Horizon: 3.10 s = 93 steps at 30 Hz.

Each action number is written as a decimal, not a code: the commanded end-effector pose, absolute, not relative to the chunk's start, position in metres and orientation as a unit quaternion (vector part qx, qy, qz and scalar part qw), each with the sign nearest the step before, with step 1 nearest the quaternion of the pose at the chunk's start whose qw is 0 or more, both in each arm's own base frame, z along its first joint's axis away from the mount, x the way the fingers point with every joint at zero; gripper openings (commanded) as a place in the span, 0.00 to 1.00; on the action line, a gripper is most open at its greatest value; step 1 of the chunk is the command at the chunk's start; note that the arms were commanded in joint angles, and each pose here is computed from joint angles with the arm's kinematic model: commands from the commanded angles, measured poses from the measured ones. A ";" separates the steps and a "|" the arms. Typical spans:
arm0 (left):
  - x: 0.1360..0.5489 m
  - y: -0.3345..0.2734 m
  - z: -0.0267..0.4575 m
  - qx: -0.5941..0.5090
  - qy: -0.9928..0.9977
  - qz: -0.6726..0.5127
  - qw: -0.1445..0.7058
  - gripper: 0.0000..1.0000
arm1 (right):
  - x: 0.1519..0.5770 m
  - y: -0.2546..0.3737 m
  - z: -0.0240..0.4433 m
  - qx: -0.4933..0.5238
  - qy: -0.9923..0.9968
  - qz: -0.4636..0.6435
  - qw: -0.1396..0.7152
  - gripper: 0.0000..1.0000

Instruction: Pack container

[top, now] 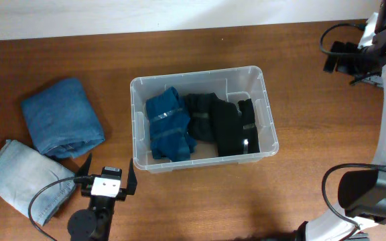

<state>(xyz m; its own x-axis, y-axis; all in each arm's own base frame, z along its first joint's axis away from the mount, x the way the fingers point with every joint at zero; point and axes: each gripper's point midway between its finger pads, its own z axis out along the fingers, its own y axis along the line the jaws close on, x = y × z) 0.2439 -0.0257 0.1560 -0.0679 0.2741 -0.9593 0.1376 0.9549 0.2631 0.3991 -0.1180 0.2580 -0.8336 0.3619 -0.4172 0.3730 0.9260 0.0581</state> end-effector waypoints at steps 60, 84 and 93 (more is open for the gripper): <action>0.242 0.084 0.228 -0.330 0.843 0.019 0.424 0.99 | 0.400 -0.120 0.264 0.194 0.955 -0.018 0.224 0.98; 0.381 0.223 0.146 -0.204 0.916 0.016 0.346 0.99 | 0.400 -0.120 0.264 0.194 0.955 -0.018 0.224 0.98; 0.396 0.224 0.105 -0.202 0.923 -0.014 0.327 0.99 | 0.400 -0.120 0.264 0.194 0.955 -0.018 0.224 0.98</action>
